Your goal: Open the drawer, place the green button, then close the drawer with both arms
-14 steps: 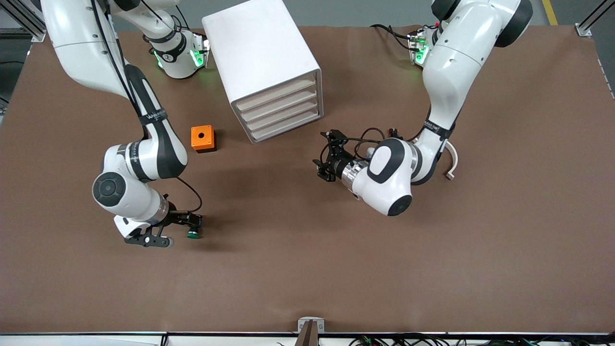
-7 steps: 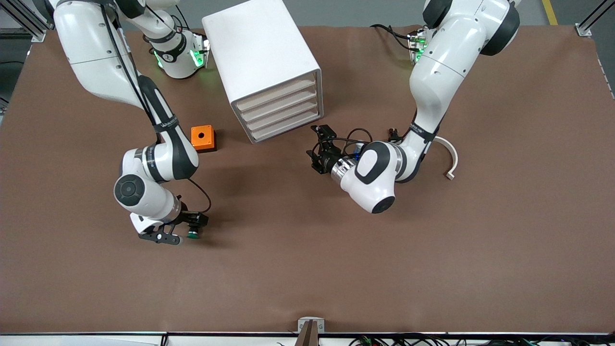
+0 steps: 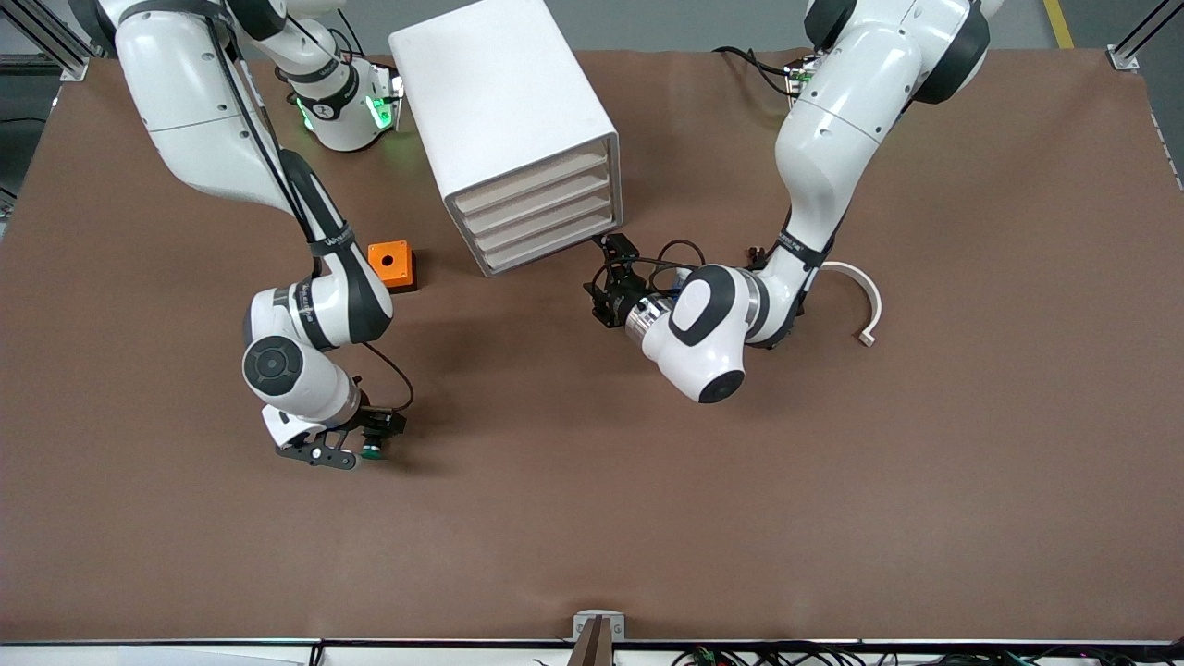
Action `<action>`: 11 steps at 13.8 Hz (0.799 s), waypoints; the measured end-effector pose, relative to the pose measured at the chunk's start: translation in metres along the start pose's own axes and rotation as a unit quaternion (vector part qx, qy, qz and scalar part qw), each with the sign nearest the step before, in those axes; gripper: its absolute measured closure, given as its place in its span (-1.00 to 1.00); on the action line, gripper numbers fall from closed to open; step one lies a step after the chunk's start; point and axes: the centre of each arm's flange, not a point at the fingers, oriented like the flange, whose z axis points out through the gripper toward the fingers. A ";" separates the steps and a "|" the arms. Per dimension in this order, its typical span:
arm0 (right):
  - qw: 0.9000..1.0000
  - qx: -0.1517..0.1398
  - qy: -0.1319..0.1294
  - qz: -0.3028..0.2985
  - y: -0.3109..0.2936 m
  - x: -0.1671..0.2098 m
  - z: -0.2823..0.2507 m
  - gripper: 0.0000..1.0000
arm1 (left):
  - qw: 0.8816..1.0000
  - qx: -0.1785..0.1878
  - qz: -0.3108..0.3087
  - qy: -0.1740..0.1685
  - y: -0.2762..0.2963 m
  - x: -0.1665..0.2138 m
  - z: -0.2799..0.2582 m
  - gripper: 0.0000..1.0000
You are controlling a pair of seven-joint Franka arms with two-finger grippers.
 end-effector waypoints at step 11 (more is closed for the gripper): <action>1.000 0.005 0.008 0.001 -0.002 0.000 0.010 -0.61 | 0.994 0.024 -0.109 0.011 0.033 0.030 0.032 -0.98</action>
